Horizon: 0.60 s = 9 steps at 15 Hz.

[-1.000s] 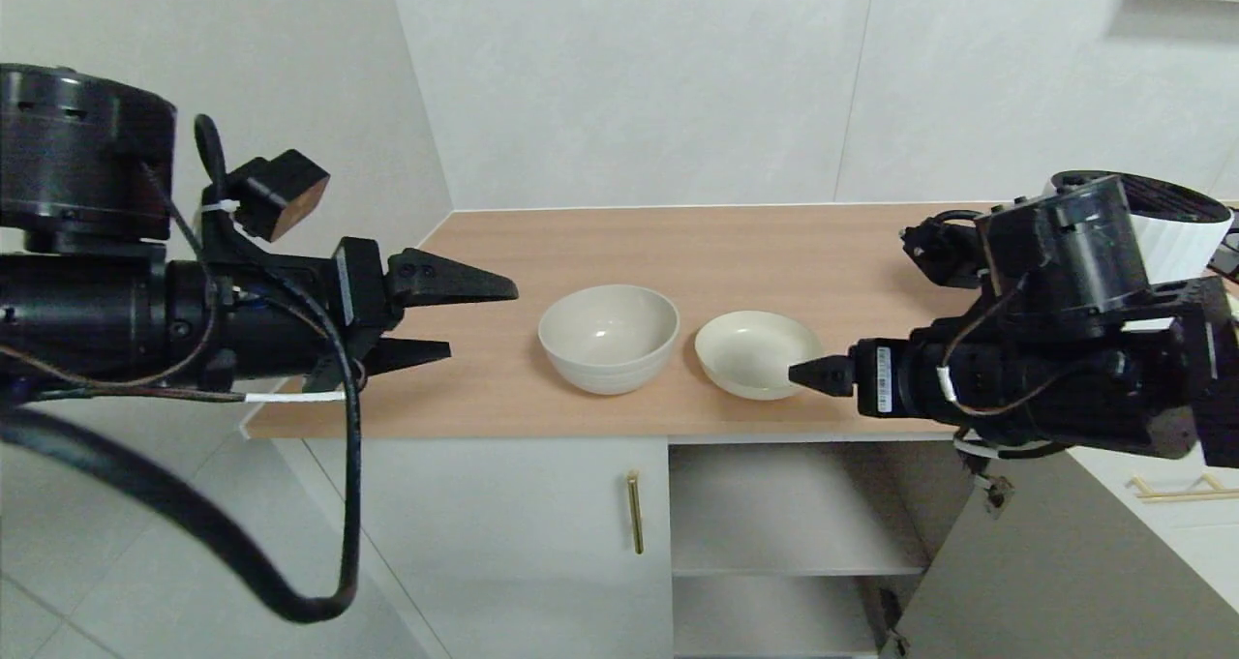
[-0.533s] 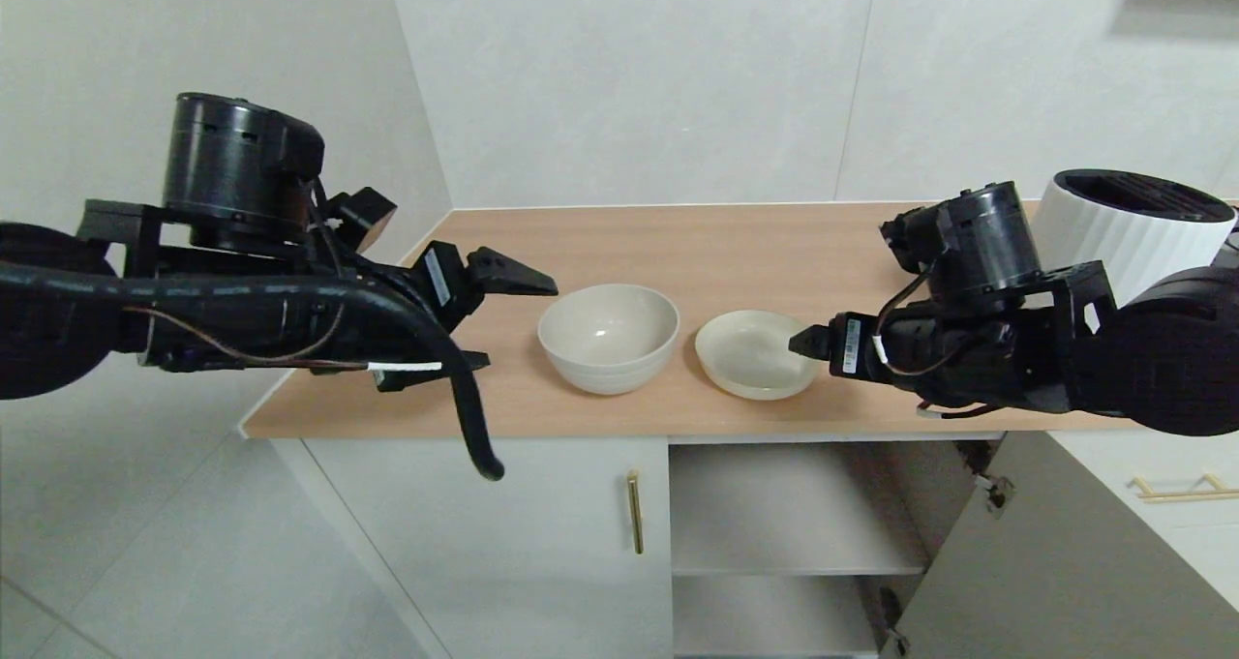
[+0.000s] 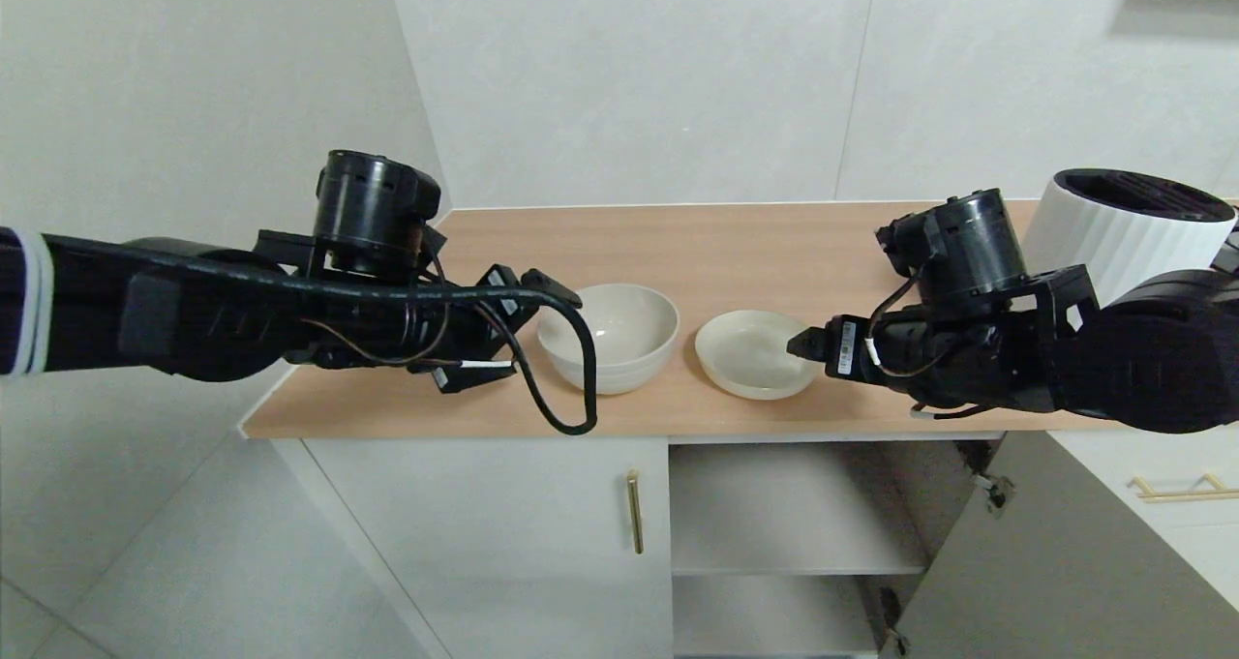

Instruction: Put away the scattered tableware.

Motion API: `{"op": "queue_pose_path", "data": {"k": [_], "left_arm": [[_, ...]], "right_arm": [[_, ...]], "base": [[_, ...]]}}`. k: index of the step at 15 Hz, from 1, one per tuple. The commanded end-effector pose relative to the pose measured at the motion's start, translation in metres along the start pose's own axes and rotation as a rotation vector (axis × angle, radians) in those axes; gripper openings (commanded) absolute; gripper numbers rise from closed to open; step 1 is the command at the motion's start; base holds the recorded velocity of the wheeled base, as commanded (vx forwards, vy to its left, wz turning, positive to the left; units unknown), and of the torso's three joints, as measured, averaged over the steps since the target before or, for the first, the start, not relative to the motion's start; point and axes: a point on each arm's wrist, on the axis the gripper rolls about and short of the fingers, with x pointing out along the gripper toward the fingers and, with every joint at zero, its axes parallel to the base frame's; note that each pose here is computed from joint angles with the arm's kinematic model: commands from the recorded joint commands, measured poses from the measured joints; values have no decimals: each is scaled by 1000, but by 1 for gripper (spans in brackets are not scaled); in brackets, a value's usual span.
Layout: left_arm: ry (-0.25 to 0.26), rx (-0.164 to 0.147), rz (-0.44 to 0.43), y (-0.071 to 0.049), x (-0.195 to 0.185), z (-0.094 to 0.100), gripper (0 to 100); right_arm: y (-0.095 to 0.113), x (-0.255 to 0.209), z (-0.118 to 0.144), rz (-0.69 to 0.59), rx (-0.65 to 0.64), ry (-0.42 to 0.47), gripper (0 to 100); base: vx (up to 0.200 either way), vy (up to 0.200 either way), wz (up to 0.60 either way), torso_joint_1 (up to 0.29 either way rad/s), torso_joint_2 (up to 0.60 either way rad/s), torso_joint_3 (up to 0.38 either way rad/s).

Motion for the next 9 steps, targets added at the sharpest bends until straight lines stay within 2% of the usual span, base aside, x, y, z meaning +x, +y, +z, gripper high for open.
{"op": "queue_pose_path", "data": {"k": [1,8,9], "left_arm": [[13,-7,42,9,21,-3,100],[23,-8,52,13,30,-5,100],[21,-8,49,12,29,-5,0]], "right_arm": [[0,-1,0,2,1,-1,100],[0,-1,1,2,0,-3,100],[0,-1,1,2,0,-3,100]], "base": [[0,0,0,0,0,0],[0,0,0,0,0,0],[0,0,0,0,0,0]]}}
